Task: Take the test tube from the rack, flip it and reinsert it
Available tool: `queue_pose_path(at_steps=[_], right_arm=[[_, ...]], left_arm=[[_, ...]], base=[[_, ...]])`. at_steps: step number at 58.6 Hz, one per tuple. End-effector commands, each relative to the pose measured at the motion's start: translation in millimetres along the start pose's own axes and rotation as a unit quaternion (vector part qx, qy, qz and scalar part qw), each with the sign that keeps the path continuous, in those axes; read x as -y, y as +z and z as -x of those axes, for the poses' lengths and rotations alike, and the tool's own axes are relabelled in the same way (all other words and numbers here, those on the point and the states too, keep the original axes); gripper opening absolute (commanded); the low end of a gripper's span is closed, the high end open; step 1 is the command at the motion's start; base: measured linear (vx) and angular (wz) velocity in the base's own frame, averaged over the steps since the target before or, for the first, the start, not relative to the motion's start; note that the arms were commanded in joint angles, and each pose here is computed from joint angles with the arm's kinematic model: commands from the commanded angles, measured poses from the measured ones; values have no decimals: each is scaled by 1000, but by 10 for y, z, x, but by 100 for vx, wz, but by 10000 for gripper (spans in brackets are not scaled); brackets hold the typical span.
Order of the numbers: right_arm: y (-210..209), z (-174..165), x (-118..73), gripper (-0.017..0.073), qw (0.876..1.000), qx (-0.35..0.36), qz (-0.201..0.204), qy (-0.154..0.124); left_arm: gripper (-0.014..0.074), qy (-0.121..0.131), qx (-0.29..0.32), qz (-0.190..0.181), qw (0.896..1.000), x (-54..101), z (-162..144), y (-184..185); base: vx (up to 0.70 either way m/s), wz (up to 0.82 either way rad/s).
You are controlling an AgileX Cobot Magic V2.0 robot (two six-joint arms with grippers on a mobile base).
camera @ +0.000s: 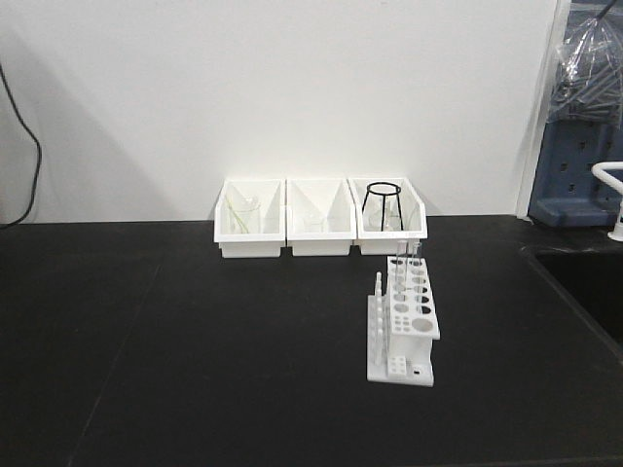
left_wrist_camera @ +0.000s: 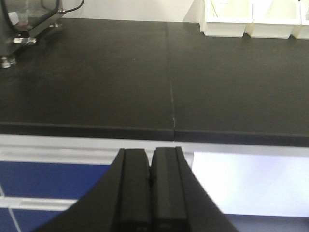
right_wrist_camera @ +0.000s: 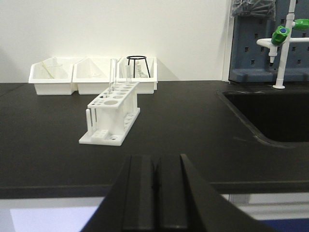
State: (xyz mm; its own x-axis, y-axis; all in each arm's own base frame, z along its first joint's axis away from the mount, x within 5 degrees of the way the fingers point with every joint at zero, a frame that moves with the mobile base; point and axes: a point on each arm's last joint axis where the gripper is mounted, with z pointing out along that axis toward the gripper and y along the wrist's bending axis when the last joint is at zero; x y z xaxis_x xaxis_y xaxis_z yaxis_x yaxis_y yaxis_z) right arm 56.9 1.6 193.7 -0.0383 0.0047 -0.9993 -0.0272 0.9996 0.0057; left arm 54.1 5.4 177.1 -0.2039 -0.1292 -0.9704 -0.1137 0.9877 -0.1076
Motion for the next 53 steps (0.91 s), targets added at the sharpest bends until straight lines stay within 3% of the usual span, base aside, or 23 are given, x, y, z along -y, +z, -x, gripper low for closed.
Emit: queue_pose_path(at_steps=[1,53], right_arm=[[-12,88,3,-8,999,50,-3,-7],[-12,88,3,-8,999,50,-3,-7]], left_arm=[[-6,-1,48,-12,999,18,82,-11],[-6,-1,48,-12,999,18,82,-11]], base=[[29,-6],[25,-1]])
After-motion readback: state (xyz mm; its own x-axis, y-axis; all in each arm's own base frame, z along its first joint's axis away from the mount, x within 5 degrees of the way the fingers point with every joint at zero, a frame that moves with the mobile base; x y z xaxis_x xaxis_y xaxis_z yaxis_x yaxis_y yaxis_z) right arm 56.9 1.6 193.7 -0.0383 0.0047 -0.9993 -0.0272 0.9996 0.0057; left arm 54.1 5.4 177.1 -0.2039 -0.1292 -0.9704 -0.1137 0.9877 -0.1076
